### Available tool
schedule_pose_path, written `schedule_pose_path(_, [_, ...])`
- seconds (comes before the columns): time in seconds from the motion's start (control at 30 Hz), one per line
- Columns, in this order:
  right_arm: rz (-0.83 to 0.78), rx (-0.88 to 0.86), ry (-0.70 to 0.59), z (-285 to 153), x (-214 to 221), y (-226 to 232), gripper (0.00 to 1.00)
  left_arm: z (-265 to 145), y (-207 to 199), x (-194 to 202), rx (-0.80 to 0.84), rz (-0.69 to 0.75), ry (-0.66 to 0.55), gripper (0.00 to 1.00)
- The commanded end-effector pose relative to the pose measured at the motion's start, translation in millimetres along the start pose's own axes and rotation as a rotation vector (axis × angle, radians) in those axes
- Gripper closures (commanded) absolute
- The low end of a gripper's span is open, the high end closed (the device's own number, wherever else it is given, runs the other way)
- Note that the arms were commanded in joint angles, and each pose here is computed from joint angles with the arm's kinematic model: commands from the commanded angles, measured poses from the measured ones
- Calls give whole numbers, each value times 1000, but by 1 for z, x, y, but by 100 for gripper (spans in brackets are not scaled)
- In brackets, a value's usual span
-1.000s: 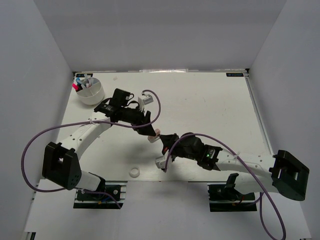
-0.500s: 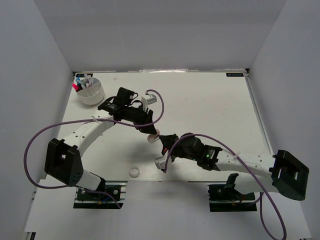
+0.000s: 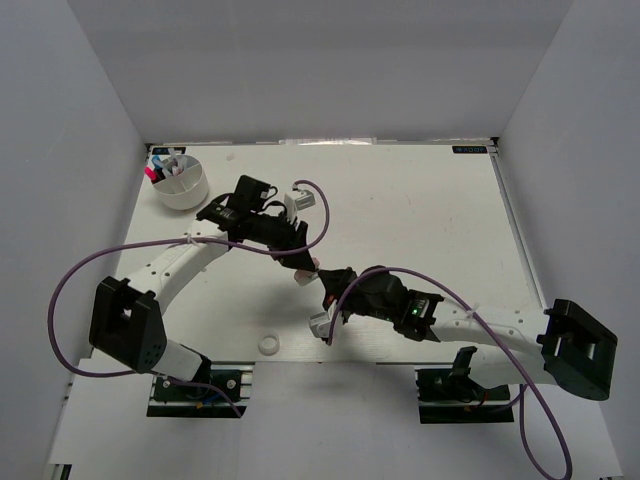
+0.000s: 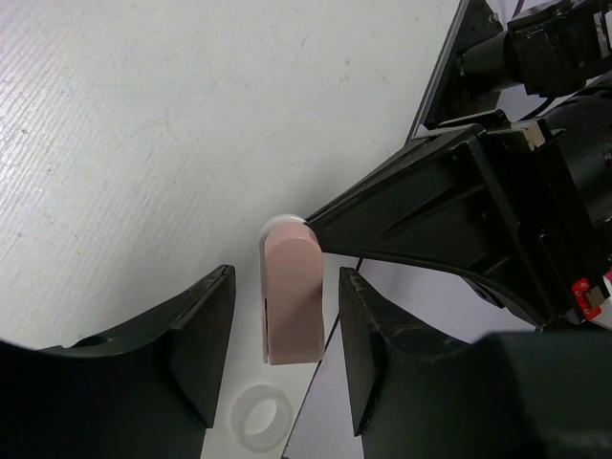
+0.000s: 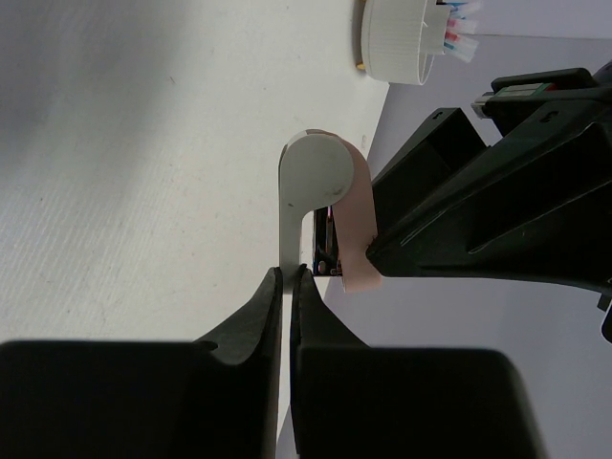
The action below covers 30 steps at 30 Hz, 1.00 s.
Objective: Sort the stationery into containers
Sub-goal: Pick up the stapler from the center of the board.
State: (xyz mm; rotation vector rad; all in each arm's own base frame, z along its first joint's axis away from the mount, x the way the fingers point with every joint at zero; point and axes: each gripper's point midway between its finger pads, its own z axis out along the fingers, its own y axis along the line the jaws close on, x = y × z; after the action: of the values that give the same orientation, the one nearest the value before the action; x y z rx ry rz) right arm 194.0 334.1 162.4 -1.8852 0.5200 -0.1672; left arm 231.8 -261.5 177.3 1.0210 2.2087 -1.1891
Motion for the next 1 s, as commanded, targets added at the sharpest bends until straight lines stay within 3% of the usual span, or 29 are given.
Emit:
schedule_pose_path(0.0, [3,96,-13,0,-6,-35,100,0,-6,-3,28,24,-4,43])
schedule_pose_path(0.1, [-3,100,-12,1,-6,-37,100,1,-8,-1,28,33,6,45])
schedule_pose_path(0.23, [-5,106,-8,0,-5,-37,100,0,-7,-2,14,32,3,63])
schedule_pose_path(0.33, [1,126,-3,-1,-4,-41,100,1,-5,-1,7,26,2,70])
schedule_pose_path(0.37, [10,132,-1,-1,-4,-41,86,1,-5,-1,3,22,2,76])
schedule_pose_path(0.43, [72,191,5,-4,-3,-53,46,2,-2,-2,-18,-11,-4,88])
schedule_pose_path(0.47, [94,212,15,-5,-1,-60,20,-3,6,-6,-41,-32,-25,99])
schedule_pose_path(0.53, [142,231,37,-8,4,-63,11,-6,10,-7,-60,-71,-39,100])
schedule_pose_path(0.7, [271,281,99,-27,20,-69,11,-30,37,-20,-216,-110,-107,100])
schedule_pose_path(0.77, [392,259,129,-31,29,-60,11,-44,53,-28,-297,-128,-139,100])
schedule_pose_path(0.87, [582,206,195,-37,50,-47,11,-97,122,-43,-659,-176,-189,100])
schedule_pose_path(0.93, [703,186,242,-40,67,-44,11,-121,157,-36,-778,-236,-148,100])
schedule_pose_path(0.97, [746,113,268,-34,70,-28,11,-138,165,-55,-827,-236,-176,100])
